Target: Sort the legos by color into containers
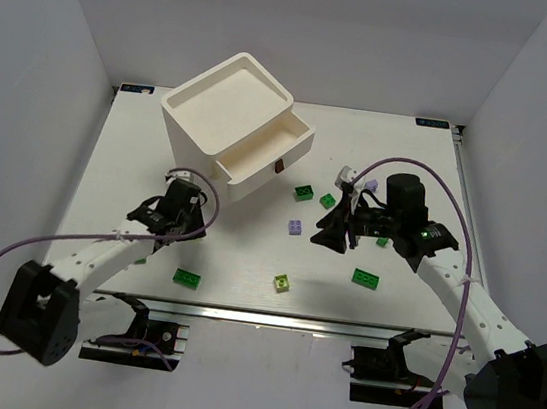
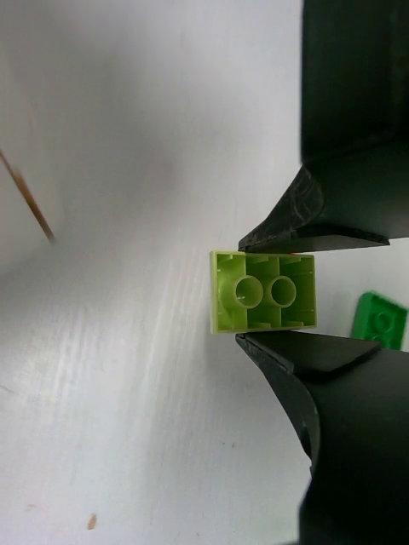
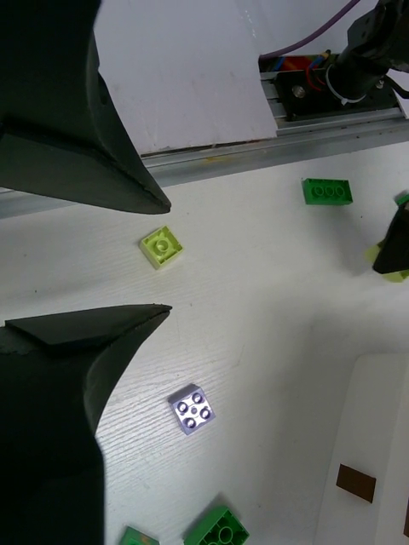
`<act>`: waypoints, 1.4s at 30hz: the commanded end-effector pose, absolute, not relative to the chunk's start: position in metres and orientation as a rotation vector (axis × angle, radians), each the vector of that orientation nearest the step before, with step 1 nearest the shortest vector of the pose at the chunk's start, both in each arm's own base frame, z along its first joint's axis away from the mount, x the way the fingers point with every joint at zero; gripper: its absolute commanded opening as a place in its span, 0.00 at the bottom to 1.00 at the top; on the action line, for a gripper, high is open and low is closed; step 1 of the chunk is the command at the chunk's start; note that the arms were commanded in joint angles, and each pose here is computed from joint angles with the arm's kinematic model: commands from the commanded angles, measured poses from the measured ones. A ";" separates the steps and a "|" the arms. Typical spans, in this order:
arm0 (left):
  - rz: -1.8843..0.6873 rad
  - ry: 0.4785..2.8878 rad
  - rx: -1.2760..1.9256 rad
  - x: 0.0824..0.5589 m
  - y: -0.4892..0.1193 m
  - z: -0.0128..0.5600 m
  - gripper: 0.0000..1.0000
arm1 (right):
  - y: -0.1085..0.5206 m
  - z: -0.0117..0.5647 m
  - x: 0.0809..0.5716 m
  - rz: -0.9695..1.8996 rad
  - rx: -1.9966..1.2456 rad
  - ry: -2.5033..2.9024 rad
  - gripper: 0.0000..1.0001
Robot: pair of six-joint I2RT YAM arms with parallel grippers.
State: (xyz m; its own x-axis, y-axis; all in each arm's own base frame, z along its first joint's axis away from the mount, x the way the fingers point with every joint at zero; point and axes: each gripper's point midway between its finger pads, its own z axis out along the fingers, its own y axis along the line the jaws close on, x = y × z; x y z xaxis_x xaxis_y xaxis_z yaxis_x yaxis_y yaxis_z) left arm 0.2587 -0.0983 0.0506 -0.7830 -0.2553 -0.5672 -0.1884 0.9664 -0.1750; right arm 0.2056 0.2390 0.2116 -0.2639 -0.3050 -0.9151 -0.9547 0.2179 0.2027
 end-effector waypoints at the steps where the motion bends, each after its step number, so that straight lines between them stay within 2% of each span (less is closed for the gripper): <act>1: -0.312 2.324 -0.312 0.267 -0.113 0.122 0.03 | 0.238 0.214 0.203 1.076 -1.206 1.690 0.52; 2: -0.344 2.299 -0.297 0.265 -0.115 0.135 0.01 | 0.238 0.214 0.203 1.076 -1.210 1.688 0.50; 5: -0.452 2.219 -0.220 0.253 -0.122 0.180 0.00 | 0.238 0.213 0.202 1.088 -1.220 1.688 0.36; 6: -0.482 2.190 -0.197 0.251 -0.125 0.196 0.00 | 0.239 0.212 0.201 1.094 -1.227 1.686 0.25; 8: -0.543 2.158 -0.125 0.242 -0.131 0.214 0.00 | 0.239 0.212 0.200 1.100 -1.231 1.689 0.15; 9: -0.567 2.137 -0.099 0.242 -0.134 0.224 0.00 | 0.239 0.212 0.200 1.102 -1.232 1.688 0.05; 11: -0.630 2.090 -0.021 0.242 -0.145 0.246 0.00 | 0.239 0.212 0.199 1.107 -1.235 1.687 0.03; 20: -0.694 1.877 0.202 0.291 -0.182 0.335 0.00 | 0.240 0.209 0.197 1.115 -1.242 1.687 0.04; 25: -0.625 1.904 0.237 0.326 -0.197 0.341 0.00 | 0.240 0.209 0.196 1.120 -1.245 1.685 0.05; 35: -0.471 1.936 0.259 0.363 -0.210 0.325 0.00 | 0.241 0.206 0.193 1.148 -1.256 1.685 0.06; 38: -0.436 1.962 0.266 0.372 -0.214 0.313 0.05 | 0.241 0.205 0.192 1.155 -1.256 1.689 0.09; 40: -0.418 1.975 0.257 0.377 -0.213 0.308 0.13 | 0.241 0.204 0.191 1.161 -1.259 1.693 0.14; 42: -0.393 1.991 0.252 0.380 -0.215 0.299 0.22 | 0.240 0.204 0.191 1.161 -1.260 1.690 0.25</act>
